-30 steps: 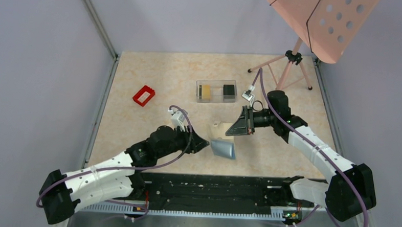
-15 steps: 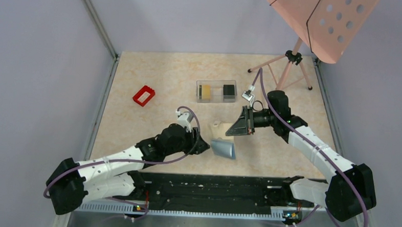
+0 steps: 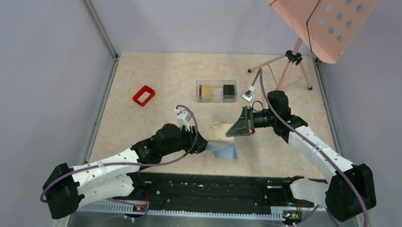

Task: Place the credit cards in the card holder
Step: Open the card holder.

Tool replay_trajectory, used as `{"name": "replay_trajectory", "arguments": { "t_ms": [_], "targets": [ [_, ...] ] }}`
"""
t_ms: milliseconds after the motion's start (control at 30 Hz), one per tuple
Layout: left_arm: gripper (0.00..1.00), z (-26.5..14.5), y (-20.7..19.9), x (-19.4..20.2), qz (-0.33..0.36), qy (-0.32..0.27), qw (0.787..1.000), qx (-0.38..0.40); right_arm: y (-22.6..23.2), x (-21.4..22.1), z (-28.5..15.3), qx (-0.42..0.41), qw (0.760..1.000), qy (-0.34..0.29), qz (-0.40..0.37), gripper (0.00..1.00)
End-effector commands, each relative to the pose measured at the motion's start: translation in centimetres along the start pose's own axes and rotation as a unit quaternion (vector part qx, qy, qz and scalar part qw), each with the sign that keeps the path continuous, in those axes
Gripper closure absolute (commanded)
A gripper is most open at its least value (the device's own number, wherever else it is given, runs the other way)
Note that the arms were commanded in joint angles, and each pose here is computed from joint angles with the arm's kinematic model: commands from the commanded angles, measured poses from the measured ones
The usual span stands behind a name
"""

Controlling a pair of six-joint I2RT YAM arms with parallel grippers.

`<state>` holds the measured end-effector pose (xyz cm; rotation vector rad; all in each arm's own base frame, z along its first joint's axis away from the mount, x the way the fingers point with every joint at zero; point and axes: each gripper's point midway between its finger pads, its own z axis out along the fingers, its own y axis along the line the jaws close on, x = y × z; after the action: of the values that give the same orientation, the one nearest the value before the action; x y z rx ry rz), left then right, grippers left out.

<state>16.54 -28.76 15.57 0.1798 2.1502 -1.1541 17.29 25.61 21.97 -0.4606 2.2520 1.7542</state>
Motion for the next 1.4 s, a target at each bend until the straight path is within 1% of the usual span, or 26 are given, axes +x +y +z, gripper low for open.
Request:
{"name": "replay_trajectory", "arguments": {
  "t_ms": [0,200,300,433,600,667,933,1133,1267,1367],
  "targets": [
    [0.55,-1.0,-2.9,-1.6,0.005,-0.038,0.997,0.070,0.9,-0.4,-0.3,-0.010,1.000,-0.007,-0.028,1.00],
    [0.47,-1.5,-2.6,-2.4,-0.012,-0.084,0.993,0.082,1.5,0.0,-0.4,-0.028,0.999,0.003,-0.033,1.00],
    [0.46,-1.7,-3.0,-3.1,-0.004,-0.101,0.991,0.093,2.0,0.2,-0.5,-0.040,0.998,0.007,-0.037,1.00],
    [0.46,-1.8,-3.6,-3.5,0.012,-0.102,0.990,0.100,2.1,0.4,-0.6,-0.045,0.998,0.010,-0.036,1.00],
    [0.47,-1.9,-4.1,-3.5,0.029,-0.082,0.992,0.096,1.9,0.5,-0.6,-0.044,0.998,0.011,-0.033,1.00],
    [0.46,-2.0,-4.5,-3.7,0.033,-0.085,0.991,0.099,1.9,0.5,-0.5,-0.044,0.998,0.012,-0.032,1.00],
    [0.37,-2.5,-5.7,-5.0,0.041,-0.115,0.984,0.127,2.4,0.7,-0.6,-0.060,0.998,0.021,-0.027,1.00],
    [0.32,-2.8,-6.2,-5.2,0.039,-0.125,0.981,0.144,3.2,0.6,-0.7,-0.078,0.996,0.025,-0.023,1.00],
    [0.30,-3.7,-6.0,-5.7,0.027,-0.150,0.977,0.148,3.7,0.4,-0.8,-0.085,0.996,0.024,-0.019,1.00],
    [0.25,-4.4,-5.3,-6.3,0.011,-0.178,0.974,0.140,4.1,0.1,-0.8,-0.089,0.996,0.020,-0.011,1.00]
  ]
}}
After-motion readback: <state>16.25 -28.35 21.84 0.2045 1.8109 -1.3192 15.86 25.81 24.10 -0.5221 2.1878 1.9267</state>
